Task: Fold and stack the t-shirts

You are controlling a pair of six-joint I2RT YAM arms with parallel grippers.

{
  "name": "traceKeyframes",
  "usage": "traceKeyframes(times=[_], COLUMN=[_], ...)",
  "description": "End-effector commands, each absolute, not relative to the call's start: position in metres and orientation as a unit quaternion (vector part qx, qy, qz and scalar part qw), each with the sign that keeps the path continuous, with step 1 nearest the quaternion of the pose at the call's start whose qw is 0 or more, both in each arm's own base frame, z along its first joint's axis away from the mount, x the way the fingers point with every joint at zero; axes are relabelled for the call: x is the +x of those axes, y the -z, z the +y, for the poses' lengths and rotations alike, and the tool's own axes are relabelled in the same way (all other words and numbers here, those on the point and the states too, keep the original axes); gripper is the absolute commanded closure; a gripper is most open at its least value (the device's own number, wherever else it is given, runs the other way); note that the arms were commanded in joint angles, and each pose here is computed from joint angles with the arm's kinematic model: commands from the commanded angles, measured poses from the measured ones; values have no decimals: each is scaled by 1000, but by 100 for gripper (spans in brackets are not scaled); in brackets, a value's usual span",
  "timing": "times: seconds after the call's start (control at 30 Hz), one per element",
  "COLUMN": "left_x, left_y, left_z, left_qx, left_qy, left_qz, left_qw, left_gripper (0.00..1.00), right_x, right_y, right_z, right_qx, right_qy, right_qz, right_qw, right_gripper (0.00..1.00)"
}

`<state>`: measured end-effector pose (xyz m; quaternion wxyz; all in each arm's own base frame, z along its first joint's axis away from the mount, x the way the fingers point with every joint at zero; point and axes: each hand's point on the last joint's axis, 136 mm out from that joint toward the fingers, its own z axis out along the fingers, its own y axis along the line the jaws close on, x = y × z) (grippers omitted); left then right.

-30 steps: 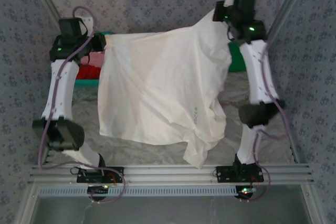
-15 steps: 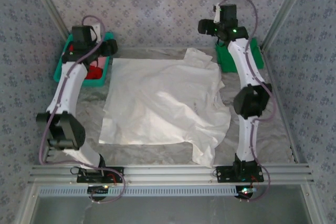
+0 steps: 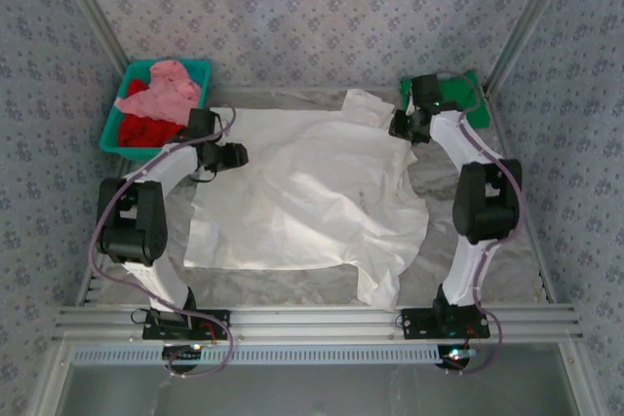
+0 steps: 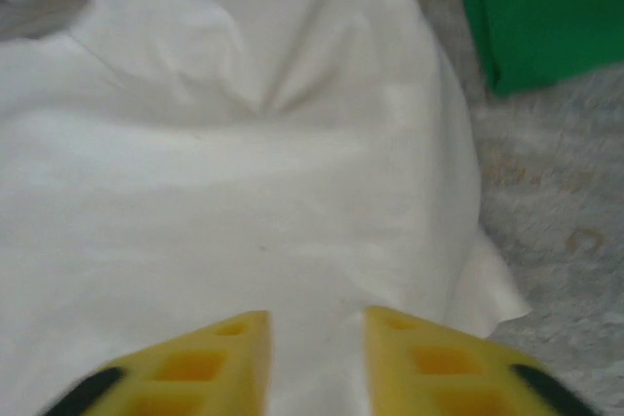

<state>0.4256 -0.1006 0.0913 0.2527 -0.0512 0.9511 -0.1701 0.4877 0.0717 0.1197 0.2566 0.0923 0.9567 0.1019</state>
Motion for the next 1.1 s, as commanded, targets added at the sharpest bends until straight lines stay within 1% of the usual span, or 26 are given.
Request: traceKeyframes(times=[0.0,0.13,0.2,0.27,0.43,0.6,0.77,0.87,1.0,1.07], left_x=[441,438,437,437,445,463,487,496,495,490], left_y=[-93,-68,-58,-50,-40,-38,-48,-64,-87,-97], left_z=[-106,-99,-100,-100,-97,-97,-101,-101,-95,-92], left_qx=[-65,-86,-90,-94,-113,-135,-140,-144,-144,-138], left_qy=[190,174,176,178,174,185,196,203,190,184], left_qz=[937,946,947,948,947,945,938,932,926,926], left_qw=[286,259,252,248,244,235,247,265,293,300], left_gripper=[49,49,53,53,54,54,54,54,53,53], right_x=[493,503,502,506,518,544,587,613,631,635], right_y=[-112,-85,-68,-55,-27,-14,-16,-22,-46,-68], right_z=[72,61,63,63,62,62,57,56,56,61], right_qx=[100,110,109,110,114,120,135,143,141,127], right_qy=[-99,-57,-50,-41,-30,-31,-37,-62,-93,-114], right_qz=[958,967,973,976,982,982,975,966,955,950], right_qw=[249,223,197,181,149,143,171,204,244,261], right_gripper=[76,78,78,79,79,79,80,79,78,75])
